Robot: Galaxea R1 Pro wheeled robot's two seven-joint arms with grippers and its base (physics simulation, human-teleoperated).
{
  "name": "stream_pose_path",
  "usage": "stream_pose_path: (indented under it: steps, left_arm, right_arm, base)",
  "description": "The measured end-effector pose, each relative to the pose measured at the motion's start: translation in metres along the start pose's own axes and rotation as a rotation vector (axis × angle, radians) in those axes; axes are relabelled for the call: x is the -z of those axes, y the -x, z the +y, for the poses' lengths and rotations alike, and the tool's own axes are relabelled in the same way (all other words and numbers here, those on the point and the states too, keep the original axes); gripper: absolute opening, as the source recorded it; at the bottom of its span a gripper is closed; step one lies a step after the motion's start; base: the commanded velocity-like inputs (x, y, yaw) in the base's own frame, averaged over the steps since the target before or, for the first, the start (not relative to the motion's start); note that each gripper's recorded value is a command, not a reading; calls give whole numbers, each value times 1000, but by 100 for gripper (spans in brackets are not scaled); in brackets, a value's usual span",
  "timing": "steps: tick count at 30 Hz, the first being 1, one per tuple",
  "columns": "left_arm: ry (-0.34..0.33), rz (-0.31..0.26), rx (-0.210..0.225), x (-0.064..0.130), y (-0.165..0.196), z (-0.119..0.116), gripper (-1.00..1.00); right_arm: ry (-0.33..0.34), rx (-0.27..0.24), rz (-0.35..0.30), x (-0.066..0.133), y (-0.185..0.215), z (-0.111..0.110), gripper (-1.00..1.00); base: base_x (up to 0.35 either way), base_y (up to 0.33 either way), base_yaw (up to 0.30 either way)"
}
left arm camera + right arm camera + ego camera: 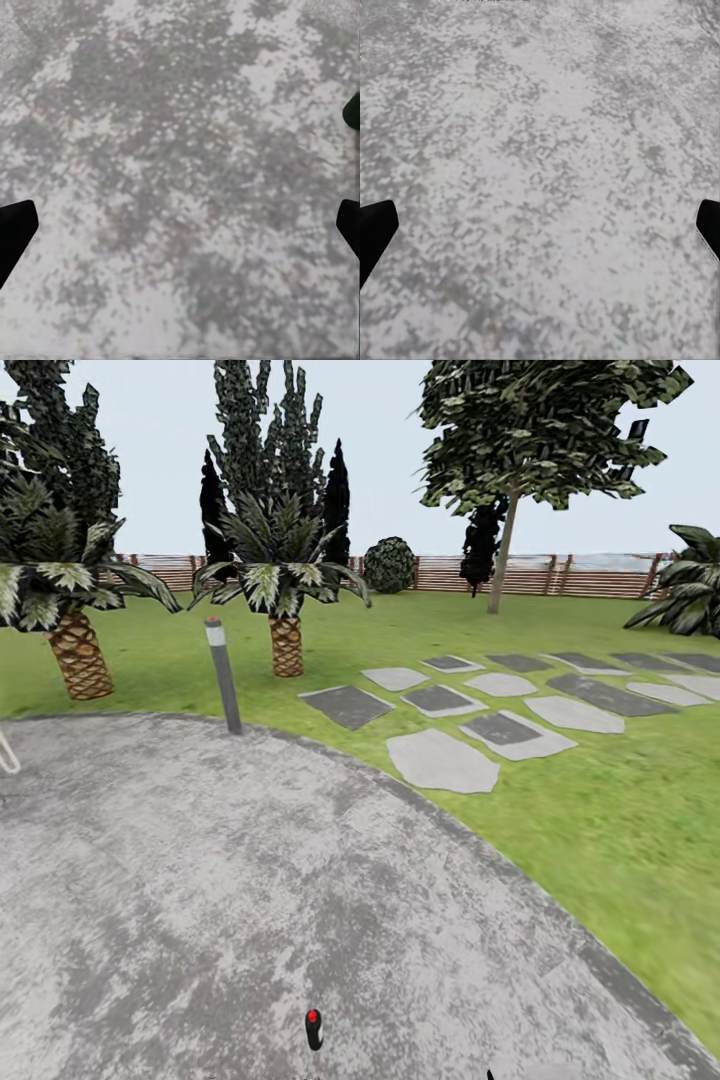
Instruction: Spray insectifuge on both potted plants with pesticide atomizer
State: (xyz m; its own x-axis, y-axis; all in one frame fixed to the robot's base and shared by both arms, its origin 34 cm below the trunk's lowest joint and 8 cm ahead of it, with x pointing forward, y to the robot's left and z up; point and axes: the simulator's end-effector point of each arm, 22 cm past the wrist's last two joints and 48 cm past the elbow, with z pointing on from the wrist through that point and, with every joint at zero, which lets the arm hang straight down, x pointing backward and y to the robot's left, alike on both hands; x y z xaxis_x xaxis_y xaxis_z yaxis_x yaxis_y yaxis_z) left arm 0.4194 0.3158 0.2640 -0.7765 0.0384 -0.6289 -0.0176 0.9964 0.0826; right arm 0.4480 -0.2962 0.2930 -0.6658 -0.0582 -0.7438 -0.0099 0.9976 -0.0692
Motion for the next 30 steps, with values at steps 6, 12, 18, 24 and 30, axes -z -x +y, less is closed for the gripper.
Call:
stream_pose_path:
  steps: [6, 12, 18, 24, 30]
  left_arm:
    - [1, 2, 1, 0, 0, 1, 100]
    - [17, 0, 24, 0, 0, 7, 100]
    - [14, -1, 32, 0, 0, 3, 100]
    - [13, 0, 32, 0, 0, 3, 100]
    - [17, -1, 32, 0, 0, 6, 100]
  right_arm:
    - [0, 0, 0, 0, 0, 0, 100]
    - [-2, 1, 0, 0, 0, -1, 100]
    - [0, 0, 0, 0, 0, 0, 100]
    - [0, 0, 0, 0, 0, 0, 100]
    - [0, 0, 0, 0, 0, 0, 100]
  base:
    - [0, -275, 218]
    - [0, -275, 33]
    - [7, -70, 3]
    - [27, -39, 101]
    - [142, -195, 38]
